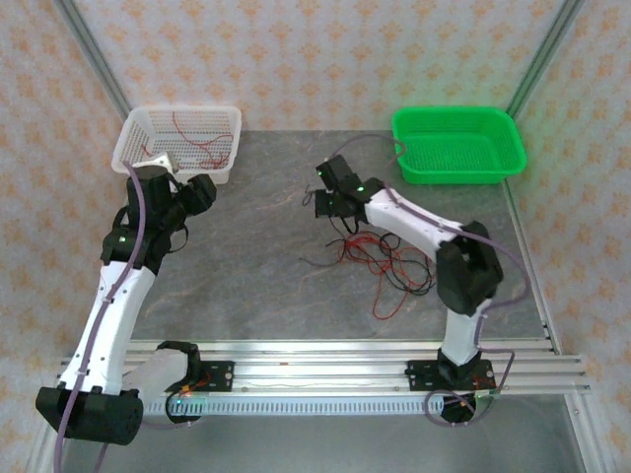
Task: Untangle the cables
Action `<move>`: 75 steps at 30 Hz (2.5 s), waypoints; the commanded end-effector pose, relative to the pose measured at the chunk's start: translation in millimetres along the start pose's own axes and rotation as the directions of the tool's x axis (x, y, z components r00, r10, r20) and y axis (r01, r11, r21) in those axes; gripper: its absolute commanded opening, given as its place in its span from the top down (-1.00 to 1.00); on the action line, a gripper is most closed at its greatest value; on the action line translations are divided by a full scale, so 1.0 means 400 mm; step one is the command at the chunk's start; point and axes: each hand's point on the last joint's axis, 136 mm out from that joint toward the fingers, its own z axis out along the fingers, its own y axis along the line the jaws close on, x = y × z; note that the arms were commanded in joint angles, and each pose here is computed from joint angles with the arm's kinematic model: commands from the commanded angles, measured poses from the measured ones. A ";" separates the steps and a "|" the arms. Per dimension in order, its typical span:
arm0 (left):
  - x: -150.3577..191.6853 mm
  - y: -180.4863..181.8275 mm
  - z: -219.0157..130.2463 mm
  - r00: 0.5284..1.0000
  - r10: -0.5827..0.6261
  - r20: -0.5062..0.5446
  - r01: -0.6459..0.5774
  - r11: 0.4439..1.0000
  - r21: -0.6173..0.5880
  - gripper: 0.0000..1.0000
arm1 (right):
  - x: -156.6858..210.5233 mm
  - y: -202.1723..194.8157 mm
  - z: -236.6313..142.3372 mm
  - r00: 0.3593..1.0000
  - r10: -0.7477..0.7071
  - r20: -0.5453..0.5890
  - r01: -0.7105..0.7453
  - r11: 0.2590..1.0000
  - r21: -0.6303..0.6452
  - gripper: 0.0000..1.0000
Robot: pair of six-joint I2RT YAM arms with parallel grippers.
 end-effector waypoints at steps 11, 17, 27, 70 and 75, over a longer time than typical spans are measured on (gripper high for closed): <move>0.034 -0.176 -0.018 1.000 0.030 -0.003 -0.027 0.952 0.304 -0.19 | -0.158 0.051 -0.274 0.929 -0.094 0.357 0.143 0.983 -0.116 1.00; 0.091 -0.330 -0.030 0.996 0.063 -0.057 -0.023 0.842 0.539 -0.19 | -0.119 0.074 -0.302 0.864 -0.310 0.397 0.379 0.919 -0.107 1.00; 0.154 -0.476 0.002 0.992 0.079 -0.093 0.001 0.759 0.652 -0.20 | -0.119 0.118 -0.422 0.756 -0.415 0.505 0.538 0.834 -0.120 1.00; 0.084 -0.554 -0.006 0.994 0.080 0.078 -0.112 0.750 0.652 -0.11 | -0.176 -0.002 -0.468 0.833 -0.114 0.541 0.148 0.989 -0.019 1.00; 0.214 -0.512 0.003 0.980 0.184 0.070 -0.185 0.738 0.649 -0.11 | -0.260 -0.003 -0.600 0.788 -0.002 0.616 0.045 0.998 -0.054 1.00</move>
